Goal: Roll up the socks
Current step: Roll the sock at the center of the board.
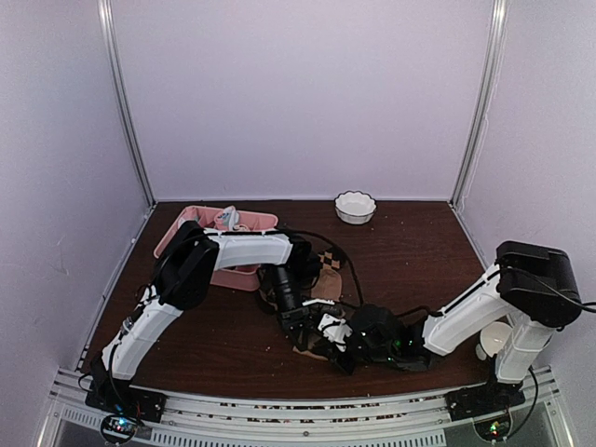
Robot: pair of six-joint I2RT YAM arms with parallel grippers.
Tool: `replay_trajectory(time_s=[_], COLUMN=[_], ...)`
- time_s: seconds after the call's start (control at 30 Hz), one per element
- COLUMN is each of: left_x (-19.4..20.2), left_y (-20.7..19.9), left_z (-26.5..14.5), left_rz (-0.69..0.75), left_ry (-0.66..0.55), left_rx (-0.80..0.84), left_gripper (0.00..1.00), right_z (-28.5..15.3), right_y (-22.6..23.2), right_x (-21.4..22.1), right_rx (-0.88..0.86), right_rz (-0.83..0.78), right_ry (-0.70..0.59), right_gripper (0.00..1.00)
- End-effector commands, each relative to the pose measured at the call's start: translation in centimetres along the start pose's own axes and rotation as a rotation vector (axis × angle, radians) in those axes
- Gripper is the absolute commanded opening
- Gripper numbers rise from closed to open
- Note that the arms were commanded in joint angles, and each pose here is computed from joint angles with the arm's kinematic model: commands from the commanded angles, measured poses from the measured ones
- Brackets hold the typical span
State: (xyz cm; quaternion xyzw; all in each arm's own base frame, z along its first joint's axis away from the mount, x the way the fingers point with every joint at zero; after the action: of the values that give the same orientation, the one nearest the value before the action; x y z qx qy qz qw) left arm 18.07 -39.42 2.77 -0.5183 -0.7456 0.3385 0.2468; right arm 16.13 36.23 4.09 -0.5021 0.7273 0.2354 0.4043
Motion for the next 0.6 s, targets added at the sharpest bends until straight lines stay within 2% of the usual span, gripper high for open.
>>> replay_trajectory(time_s=[0.0,0.07,0.13,0.37,0.57], left_x=[-0.5,-0.8,-0.9,-0.9,1.0], left_y=[2.8,1.9,1.1,-1.5,-3.9], left_z=[0.1,-0.9,-2.2,-6.9,-7.0], left_rz=[0.061,0.120,0.189,0.402,0.577], left_ry=[0.002,-0.030,-0.069,-0.259,-0.293], left_rx=[-0.128,-0.152,-0.196,-0.364,-0.361], left_gripper=[0.16,0.31,0.38,0.43,0.43], right_z=[0.1,0.2,0.3,-0.1,0.2], right_y=[0.3,0.5,0.6,0.6,0.7], right_x=[2.1,3.2,4.3,6.6,7.2], right_rx=[-0.031,-0.043,-0.042,-0.038,-0.057], right_rz=[0.006,0.012,0.032,0.131,0.184], right_ry=[0.094,0.131,0.164,0.205,0.208], right_gripper=[0.05,0.01,0.00,0.00,0.00])
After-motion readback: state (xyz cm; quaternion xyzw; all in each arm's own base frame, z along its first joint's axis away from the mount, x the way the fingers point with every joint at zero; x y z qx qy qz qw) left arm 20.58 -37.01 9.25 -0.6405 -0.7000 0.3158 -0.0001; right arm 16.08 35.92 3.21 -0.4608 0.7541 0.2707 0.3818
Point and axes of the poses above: each gripper's point midway between its finger pads, its own z axis out along the fingers, its own y axis along the line the jaws close on, x = y × z, the point moved 2 cm from there along -z, back along the fingers, and after that the axes turned 4 degrees about -z, right-handed, at the moved point
